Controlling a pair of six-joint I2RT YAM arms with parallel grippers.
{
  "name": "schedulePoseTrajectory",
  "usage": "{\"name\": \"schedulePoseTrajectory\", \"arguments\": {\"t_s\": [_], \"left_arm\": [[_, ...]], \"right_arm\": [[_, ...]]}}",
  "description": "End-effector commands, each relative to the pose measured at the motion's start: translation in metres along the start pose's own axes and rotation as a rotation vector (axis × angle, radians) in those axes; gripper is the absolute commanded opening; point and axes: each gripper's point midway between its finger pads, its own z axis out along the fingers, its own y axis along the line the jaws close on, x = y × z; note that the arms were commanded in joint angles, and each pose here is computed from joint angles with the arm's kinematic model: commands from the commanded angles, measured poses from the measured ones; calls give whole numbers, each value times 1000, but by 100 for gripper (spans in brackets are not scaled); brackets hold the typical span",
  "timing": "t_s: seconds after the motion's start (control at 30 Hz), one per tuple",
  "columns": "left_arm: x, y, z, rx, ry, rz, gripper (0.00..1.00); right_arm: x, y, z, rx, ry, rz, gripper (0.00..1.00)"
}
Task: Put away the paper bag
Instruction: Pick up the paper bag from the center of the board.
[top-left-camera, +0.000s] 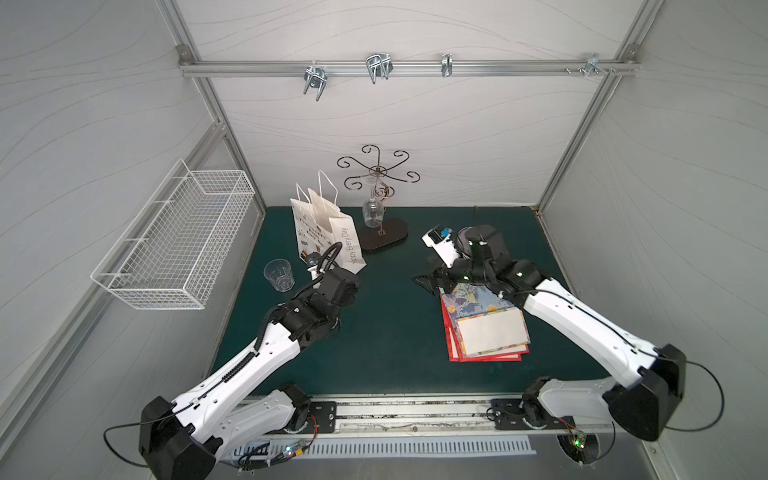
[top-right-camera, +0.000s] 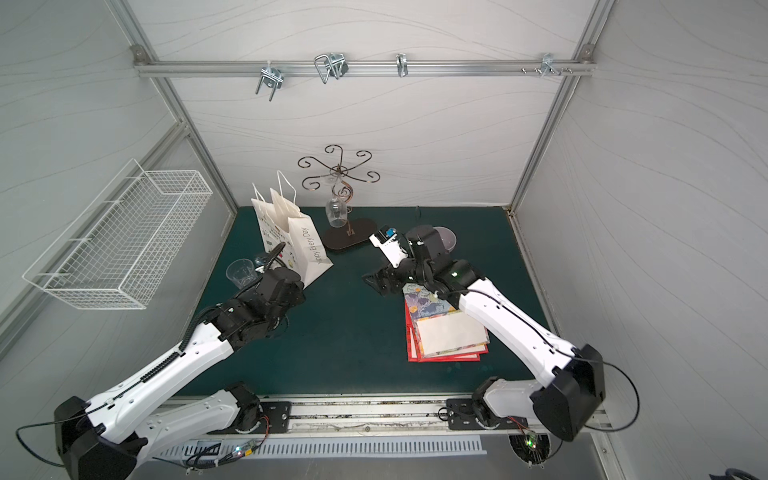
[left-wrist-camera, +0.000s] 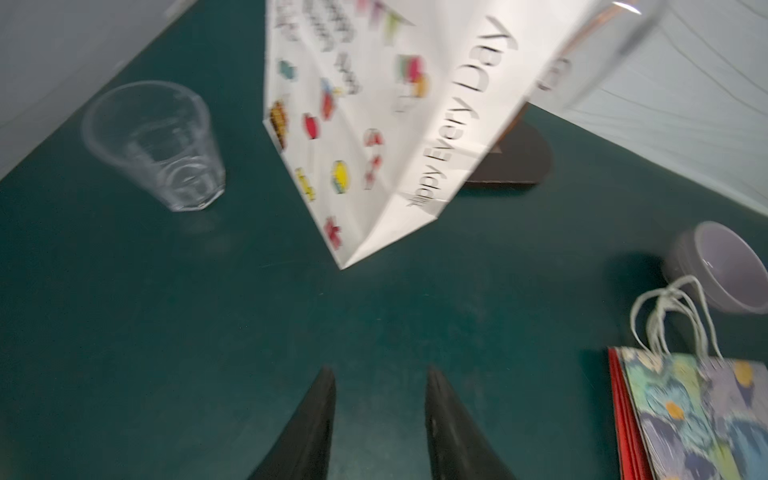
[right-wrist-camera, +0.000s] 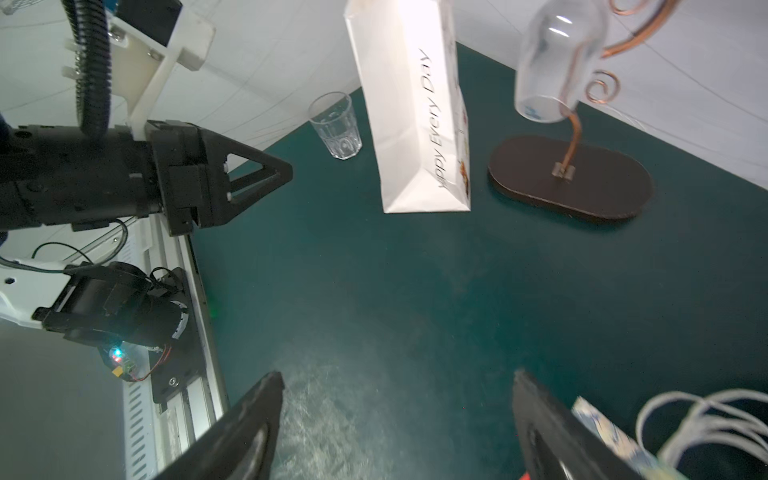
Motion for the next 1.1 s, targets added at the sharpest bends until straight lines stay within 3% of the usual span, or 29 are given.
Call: {"name": "schedulePoseTrajectory", "arguments": {"t_s": [0.0,0.2,0.6,0.83,1.07], "left_arm": [[10,69,-8,-239,18,-135,42],[20,110,-19,-314,38,-252,51],[11,132,-45,-310,-31,-247,52],[13,139,-51,-312,-31,-254,48],[15,147,-57,-321,-42,-270,44]], "right_arm": [[-30,17,32,-50,-104,-90,85],[-42,42,112,-108,-153,-158,82],[-63,19,230,25,-322,-95,72],[-69,3,261,112,-343,-119,64],[-78,-6,269,185,-357,-145,54]]}}
